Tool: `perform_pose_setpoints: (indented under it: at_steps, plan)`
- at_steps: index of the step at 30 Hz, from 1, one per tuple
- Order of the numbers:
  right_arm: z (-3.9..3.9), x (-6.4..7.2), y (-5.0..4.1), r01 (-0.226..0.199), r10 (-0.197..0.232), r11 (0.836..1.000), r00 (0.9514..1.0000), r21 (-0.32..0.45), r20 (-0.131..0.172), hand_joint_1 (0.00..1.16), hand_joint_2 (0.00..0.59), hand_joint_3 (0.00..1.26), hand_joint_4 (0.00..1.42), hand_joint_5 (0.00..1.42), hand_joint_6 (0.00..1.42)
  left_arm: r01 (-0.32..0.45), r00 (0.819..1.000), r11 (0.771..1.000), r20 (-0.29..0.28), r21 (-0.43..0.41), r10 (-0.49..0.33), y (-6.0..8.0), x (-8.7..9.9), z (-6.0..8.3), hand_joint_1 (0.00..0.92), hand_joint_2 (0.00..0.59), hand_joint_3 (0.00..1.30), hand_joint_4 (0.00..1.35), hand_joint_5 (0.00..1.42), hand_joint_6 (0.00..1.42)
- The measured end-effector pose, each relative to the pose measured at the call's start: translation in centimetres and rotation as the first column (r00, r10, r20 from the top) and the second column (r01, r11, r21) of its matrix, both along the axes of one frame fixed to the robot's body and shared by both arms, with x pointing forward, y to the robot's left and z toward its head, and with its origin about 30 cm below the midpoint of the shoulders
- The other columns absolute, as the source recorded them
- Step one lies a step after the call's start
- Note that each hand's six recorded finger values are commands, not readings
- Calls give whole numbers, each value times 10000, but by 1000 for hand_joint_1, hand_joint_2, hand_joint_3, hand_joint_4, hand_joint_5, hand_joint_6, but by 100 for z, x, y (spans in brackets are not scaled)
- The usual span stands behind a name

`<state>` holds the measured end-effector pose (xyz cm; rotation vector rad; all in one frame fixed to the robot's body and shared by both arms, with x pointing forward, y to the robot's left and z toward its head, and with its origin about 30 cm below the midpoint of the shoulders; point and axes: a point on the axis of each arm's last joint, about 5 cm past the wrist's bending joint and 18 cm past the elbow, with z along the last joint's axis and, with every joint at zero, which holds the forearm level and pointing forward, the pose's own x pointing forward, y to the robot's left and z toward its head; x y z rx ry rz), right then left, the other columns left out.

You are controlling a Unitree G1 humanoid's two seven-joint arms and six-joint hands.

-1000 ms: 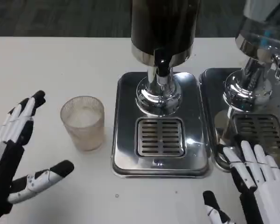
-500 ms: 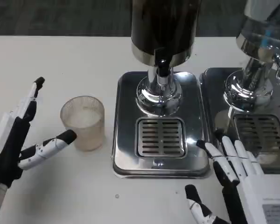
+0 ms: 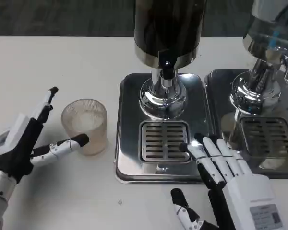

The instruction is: Grasp the cup under the faucet to collect the drink, then remove the cup.

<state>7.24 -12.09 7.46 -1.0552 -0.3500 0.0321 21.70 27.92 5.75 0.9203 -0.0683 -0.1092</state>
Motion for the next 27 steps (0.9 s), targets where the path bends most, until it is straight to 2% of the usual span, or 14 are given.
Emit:
perform_pose_setpoints:
  at_steps: [9,14,27]
  plan:
    - [0,16,4,-8,8,10000,10000,99,12,466,436,245,112,97,161,172,9982,9994,-579,291,-155,-25,122,36,218,33,0,0,169,174]
    - [-11,13,6,30,-27,9996,9999,263,-114,467,436,250,119,109,171,224,9977,9997,-635,102,-217,-86,158,23,221,36,1,0,172,176]
    - [-17,24,11,46,-37,9989,9998,469,-195,468,439,263,130,120,179,405,9963,9991,-747,-131,-414,-202,201,-12,246,54,20,28,202,206]
